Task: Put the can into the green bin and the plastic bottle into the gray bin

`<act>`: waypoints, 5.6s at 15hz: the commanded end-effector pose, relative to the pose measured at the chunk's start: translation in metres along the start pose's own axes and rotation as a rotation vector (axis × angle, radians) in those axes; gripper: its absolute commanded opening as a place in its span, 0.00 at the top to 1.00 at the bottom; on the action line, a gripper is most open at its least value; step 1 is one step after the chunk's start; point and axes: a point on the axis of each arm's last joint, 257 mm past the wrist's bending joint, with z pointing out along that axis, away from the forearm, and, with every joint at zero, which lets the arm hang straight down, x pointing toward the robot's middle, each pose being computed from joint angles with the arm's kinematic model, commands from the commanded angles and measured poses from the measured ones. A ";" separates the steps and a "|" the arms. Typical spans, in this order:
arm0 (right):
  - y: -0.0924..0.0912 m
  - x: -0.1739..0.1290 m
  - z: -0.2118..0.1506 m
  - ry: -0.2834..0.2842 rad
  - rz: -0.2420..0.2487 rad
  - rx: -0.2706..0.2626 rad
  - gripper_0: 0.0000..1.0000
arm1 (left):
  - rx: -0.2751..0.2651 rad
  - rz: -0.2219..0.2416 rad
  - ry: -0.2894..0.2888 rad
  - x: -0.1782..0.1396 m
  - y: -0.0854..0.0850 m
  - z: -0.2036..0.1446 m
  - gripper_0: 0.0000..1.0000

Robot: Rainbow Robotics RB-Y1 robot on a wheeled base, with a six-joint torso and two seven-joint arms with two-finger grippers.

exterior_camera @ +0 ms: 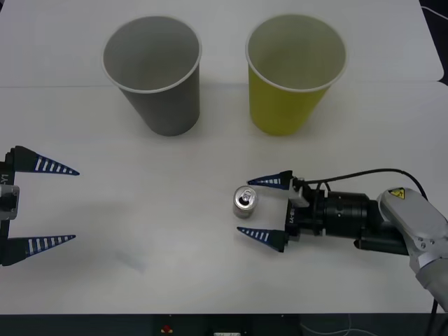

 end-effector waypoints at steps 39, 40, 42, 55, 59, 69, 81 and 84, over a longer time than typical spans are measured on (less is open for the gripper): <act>-0.044 -0.128 -0.113 0.111 0.433 0.172 1.00 | 0.000 0.000 0.000 0.000 0.000 0.000 0.00; -0.048 -0.138 -0.119 0.107 0.448 0.187 1.00 | 0.000 0.000 0.000 0.000 0.000 0.000 0.00; -0.057 -0.161 -0.134 0.110 0.484 0.219 1.00 | 0.000 0.000 0.000 0.000 0.000 0.000 0.00; -0.108 -0.248 -0.210 0.327 0.546 0.332 1.00 | 0.000 0.000 0.000 0.000 0.000 0.000 0.00; -0.146 -0.258 -0.209 0.401 0.520 0.354 1.00 | 0.000 0.000 0.000 0.000 0.000 0.000 0.00; -0.253 -0.255 -0.124 0.430 0.484 0.496 1.00 | 0.000 0.000 0.000 0.000 0.000 0.000 0.00; -0.273 -0.246 -0.088 0.439 0.414 0.481 0.23 | 0.000 0.000 0.000 0.000 0.000 0.000 0.00; -0.270 -0.247 -0.087 0.423 0.440 0.461 0.00 | 0.000 0.000 0.000 0.000 0.000 0.000 0.00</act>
